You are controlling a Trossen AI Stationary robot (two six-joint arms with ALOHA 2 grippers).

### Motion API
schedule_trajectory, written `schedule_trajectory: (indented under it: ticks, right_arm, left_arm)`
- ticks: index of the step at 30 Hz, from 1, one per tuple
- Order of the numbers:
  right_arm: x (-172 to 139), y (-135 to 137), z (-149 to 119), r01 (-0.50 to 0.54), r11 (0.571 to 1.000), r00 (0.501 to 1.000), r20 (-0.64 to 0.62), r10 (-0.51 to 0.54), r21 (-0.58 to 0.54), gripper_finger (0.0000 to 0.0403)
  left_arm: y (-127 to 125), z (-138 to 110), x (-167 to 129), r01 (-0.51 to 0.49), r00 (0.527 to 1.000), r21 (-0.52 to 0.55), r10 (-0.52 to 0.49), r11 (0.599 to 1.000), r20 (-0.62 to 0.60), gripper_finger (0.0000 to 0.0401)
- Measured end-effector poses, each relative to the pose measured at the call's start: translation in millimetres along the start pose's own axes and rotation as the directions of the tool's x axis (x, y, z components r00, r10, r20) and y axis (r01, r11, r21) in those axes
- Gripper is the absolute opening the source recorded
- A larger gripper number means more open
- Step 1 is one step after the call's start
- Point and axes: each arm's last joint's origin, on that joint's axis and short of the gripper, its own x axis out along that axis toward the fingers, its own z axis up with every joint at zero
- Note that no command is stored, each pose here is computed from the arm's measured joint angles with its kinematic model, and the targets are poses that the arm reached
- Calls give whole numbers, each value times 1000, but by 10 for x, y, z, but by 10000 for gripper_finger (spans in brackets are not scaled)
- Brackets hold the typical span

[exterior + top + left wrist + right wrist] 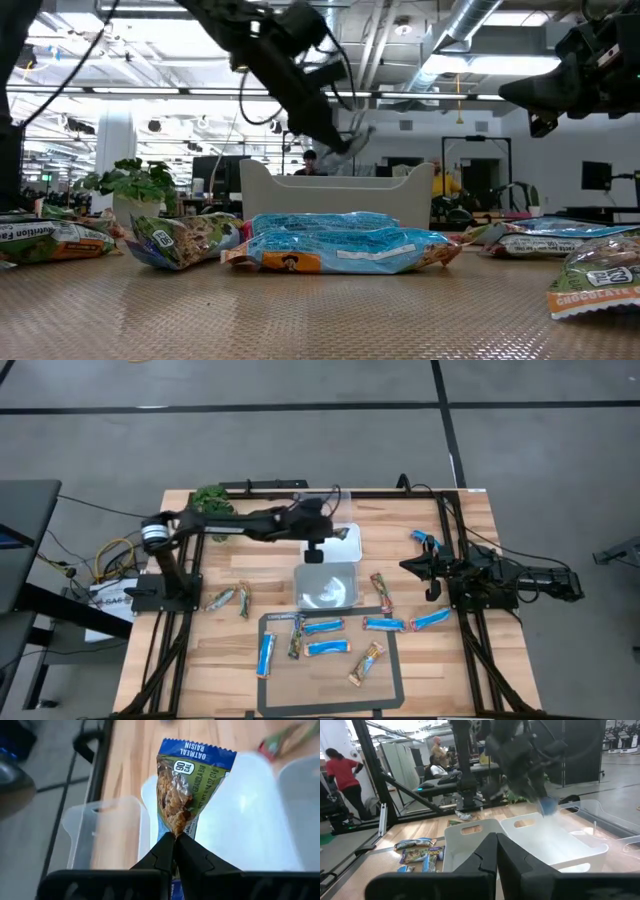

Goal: Pick and place Granola Bars by type
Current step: Put the blue granola bar into the white bin, then put the yellow granola bar into the gray bin

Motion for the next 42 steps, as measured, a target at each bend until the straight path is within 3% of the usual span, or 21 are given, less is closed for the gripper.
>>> schedule_trajectory:
  ticks: [10,19,23,34,42]
  right_arm:
    - [0,0,0,0,1000,1000,0,0,0,0]
    - [0,0,0,0,1000,1000,0,0,0,0]
    - [0,0,0,0,1000,1000,0,0,0,0]
    - [0,0,0,0,1000,1000,0,0,0,0]
    - [0,0,0,0,1000,1000,0,0,0,0]
  left_arm:
    - [-25,-81,222,-49,984,34,54,998,-170,15]
    - [-62,-125,212,-4,978,14,7,1000,-211,105]
    - [-107,-91,183,31,981,16,-27,999,-193,126]
    - [-270,168,-291,159,985,12,-158,987,-75,126]
    - [-648,26,-874,265,963,84,-258,961,-83,126]
